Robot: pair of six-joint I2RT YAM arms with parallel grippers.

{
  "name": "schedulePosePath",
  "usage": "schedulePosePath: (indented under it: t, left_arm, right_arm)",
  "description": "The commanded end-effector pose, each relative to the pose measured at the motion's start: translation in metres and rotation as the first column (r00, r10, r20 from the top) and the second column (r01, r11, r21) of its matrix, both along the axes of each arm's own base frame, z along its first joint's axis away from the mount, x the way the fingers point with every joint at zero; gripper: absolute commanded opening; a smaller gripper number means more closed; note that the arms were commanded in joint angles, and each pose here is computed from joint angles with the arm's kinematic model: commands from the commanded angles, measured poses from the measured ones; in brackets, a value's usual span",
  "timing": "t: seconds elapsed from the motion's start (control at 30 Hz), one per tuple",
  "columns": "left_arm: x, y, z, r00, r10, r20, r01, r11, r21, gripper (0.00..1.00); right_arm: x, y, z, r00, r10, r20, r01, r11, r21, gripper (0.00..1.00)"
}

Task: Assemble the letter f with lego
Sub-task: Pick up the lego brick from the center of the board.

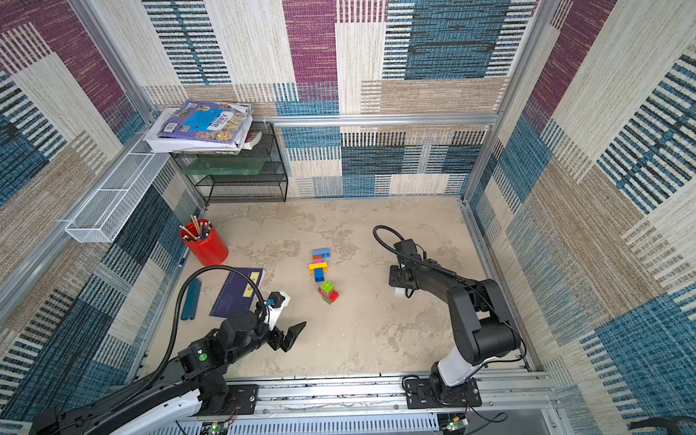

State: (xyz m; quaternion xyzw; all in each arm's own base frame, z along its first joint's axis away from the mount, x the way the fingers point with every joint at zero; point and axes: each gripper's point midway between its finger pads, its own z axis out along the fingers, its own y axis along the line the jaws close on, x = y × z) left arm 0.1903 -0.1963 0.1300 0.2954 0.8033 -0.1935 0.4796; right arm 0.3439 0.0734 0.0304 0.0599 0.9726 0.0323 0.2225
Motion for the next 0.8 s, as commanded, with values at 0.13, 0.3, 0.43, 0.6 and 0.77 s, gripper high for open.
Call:
schedulePosePath:
  t: [0.13,0.3,0.43,0.6,0.77]
  left_arm:
    - [0.002,0.000,0.003,1.000,0.002,0.011,-0.002,1.000,0.003,0.99]
    - [0.001,0.000,0.003,1.000,0.001,0.011,-0.001,1.000,0.003,0.99]
    - [0.001,0.000,0.003,1.000,0.003,0.011,-0.003,1.000,0.003,0.99]
    - [0.001,0.001,0.008,1.000,0.004,0.006,-0.004,1.000,0.001,0.99]
    - [-0.001,0.007,0.016,1.000,0.023,-0.001,-0.023,1.000,0.001,0.99]
  right_arm:
    - [0.005,0.002,0.003,1.000,0.016,0.016,-0.016,1.000,0.002,0.35]
    - [0.007,0.003,0.008,0.999,0.028,0.030,-0.028,1.000,0.005,0.28]
    - [0.010,0.013,0.022,0.996,0.069,0.048,-0.070,0.998,0.011,0.27]
    - [0.016,0.037,0.048,0.985,0.153,0.078,-0.154,0.988,0.003,0.26]
    - [0.021,0.071,0.080,0.957,0.266,0.114,-0.267,0.964,-0.002,0.26]
